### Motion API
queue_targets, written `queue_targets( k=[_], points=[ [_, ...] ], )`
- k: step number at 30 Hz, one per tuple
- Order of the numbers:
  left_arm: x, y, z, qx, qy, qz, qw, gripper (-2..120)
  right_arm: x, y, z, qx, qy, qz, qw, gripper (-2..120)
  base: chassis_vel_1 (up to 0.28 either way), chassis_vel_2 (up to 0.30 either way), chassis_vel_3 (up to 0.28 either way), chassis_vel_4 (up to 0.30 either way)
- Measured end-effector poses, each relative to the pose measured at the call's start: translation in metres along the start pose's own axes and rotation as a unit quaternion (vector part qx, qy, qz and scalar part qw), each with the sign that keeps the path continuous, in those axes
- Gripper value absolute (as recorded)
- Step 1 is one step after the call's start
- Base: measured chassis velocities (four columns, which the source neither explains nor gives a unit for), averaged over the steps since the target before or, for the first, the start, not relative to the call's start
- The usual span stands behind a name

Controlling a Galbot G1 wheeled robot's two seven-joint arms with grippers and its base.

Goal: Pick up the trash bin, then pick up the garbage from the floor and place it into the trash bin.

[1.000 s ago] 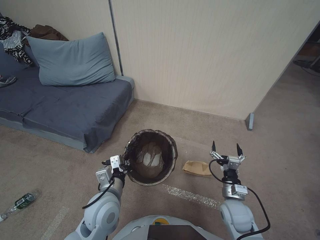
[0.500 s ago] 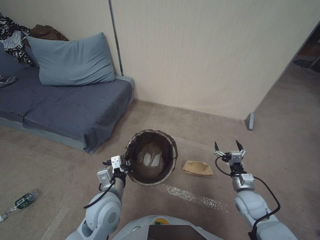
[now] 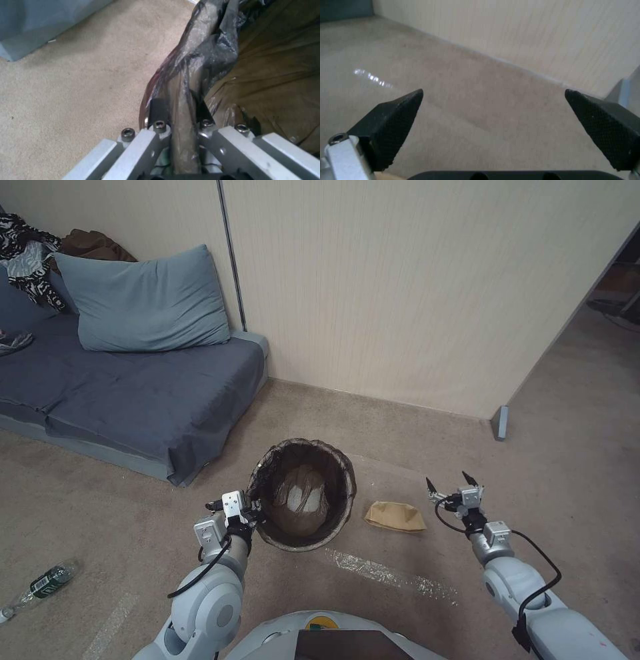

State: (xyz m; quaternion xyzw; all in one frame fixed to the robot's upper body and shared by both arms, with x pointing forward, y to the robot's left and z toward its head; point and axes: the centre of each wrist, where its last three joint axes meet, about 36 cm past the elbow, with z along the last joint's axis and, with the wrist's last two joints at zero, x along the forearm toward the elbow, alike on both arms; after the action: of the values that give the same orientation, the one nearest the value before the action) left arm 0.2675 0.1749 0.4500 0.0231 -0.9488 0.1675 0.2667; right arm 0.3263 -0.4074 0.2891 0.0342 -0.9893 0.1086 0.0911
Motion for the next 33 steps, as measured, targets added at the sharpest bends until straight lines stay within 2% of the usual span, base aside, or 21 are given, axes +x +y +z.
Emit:
queue_targets(
  k=[7, 13, 25, 33],
  points=[
    [0.0, -0.001, 0.002, 0.003, 0.0, 0.0, 1.0, 0, -0.012, -0.006, 0.019, 0.003, 0.029, -0.033, 0.999, 100, 0.0, 0.0, 0.0, 0.0],
    [-0.001, 0.0, 0.0, 0.004, -0.002, -0.003, 1.0, 0, -0.026, -0.003, 0.033, 0.008, 0.045, -0.083, 0.995, 100, 0.0, 0.0, 0.0, 0.0],
    [-0.003, -0.001, 0.002, 0.006, 0.001, -0.003, 1.0, 0, -0.029, 0.006, 0.039, 0.026, 0.059, -0.144, 0.987, 100, 0.0, 0.0, 0.0, 0.0],
    [-0.003, 0.0, 0.002, 0.005, 0.001, -0.004, 1.0, 0, -0.032, 0.011, 0.042, 0.033, 0.065, -0.164, 0.984, 100, 0.0, 0.0, 0.0, 0.0]
  ],
)
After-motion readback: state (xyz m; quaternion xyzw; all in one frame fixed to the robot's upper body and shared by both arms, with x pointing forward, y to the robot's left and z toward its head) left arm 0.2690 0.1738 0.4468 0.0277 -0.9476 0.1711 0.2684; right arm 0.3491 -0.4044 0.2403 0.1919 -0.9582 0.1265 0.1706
